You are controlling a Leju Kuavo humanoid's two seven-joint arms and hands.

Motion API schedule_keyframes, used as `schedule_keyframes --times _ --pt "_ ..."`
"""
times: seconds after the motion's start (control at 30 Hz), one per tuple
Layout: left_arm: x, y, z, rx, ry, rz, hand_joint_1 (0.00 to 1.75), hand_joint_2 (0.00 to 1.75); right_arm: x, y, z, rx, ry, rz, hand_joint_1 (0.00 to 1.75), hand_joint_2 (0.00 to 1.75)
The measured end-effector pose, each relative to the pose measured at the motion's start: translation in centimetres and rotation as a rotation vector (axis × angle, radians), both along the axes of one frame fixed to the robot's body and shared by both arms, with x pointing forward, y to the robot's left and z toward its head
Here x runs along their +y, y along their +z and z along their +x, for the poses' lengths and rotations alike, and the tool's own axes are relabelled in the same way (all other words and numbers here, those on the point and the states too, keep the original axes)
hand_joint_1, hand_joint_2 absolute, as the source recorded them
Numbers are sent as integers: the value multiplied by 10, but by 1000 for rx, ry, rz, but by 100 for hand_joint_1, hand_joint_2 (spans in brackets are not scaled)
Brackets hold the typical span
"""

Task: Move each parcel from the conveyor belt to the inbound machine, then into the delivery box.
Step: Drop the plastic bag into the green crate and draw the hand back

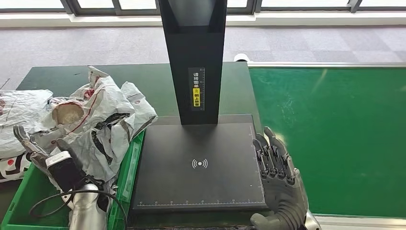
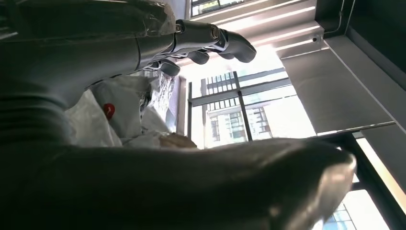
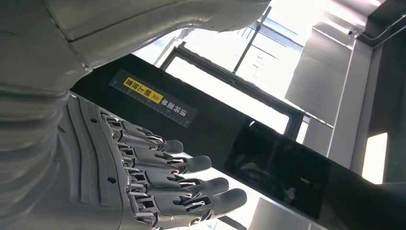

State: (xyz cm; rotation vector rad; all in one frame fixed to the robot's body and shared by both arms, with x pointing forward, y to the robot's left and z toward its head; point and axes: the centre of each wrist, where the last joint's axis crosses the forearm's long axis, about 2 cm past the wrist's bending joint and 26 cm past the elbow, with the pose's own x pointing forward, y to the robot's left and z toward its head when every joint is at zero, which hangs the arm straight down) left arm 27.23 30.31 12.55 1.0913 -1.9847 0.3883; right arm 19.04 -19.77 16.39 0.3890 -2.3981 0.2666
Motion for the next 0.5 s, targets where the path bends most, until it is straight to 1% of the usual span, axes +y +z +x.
schedule_keyframes --times 0.13,0.23,0.37,0.5 --pt "-8 5 -5 -34 -51 -21 0 0 0 0 0 -2 -13 -10 0 175" --pt "-15 8 -7 -43 -89 -4 0 0 0 -1 -1 -2 -16 -14 0 175" --pt "-27 15 -6 -57 -128 44 0 0 0 1 1 -10 -15 -13 0 175" --pt "-33 20 -4 -72 -148 54 0 0 0 3 3 -17 -14 -12 0 175"
